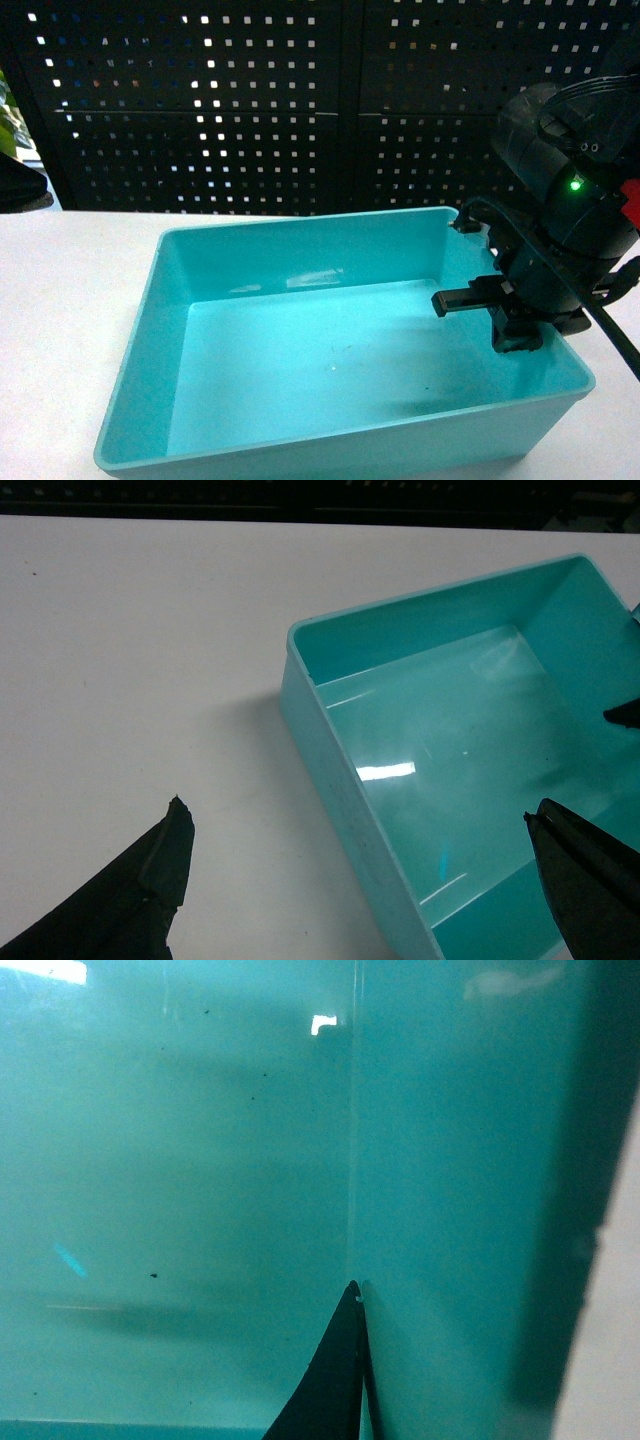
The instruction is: Stack blue boxes stably on right
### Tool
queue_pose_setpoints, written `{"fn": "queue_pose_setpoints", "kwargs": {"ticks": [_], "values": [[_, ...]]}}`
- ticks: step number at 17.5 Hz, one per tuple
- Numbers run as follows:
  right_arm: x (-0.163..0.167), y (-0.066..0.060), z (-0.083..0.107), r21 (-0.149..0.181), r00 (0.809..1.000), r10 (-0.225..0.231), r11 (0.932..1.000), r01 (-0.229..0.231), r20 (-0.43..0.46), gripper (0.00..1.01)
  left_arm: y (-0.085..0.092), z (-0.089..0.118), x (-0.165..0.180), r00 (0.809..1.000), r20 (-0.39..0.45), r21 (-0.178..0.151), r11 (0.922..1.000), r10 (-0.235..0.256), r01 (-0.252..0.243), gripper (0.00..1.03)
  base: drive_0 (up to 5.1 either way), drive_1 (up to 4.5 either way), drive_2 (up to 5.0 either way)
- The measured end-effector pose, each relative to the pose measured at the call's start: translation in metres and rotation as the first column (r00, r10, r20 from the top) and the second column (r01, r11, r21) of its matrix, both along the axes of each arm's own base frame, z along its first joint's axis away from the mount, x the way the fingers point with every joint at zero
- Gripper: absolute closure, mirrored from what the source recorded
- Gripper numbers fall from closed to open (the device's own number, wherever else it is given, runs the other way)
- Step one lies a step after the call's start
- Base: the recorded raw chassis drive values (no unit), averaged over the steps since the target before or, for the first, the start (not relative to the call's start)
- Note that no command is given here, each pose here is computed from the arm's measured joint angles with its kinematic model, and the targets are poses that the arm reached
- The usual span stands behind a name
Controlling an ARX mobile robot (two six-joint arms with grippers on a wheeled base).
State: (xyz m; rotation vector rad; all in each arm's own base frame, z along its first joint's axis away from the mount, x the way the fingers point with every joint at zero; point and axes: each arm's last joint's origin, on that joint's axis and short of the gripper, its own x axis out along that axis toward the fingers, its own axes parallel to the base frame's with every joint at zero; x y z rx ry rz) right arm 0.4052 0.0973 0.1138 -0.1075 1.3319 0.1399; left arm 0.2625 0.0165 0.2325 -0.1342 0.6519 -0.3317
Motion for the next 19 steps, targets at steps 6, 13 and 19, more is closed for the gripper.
{"fn": "queue_pose_setpoints", "kwargs": {"ticks": [6, 13, 19], "values": [[-0.0075, -0.0024, 0.0020, 0.004, 0.990, -0.125, 0.9920, 0.126, -0.060, 0.99, 0.0000, 0.0000, 0.0000, 1.000, 0.000, 0.000, 1.0000, 0.000, 0.000, 0.05, 0.0, 0.00, 0.0], [-0.0043, 0.0029, 0.0013, 0.101, 0.988, -0.144, 0.9853, 0.137, 0.060, 0.99, 0.0000, -0.0001, 0.0000, 1.000, 0.000, 0.000, 1.0000, 0.000, 0.000, 0.05, 0.0, 0.00, 0.0], [-0.0044, 0.0029, 0.0042, 0.105, 0.987, -0.144, 0.9851, 0.136, 0.067, 0.99, 0.0002, -0.0001, -0.0002, 1.000, -0.006, -0.002, 1.0000, 0.000, 0.000, 0.05, 0.0, 0.00, 0.0]]}}
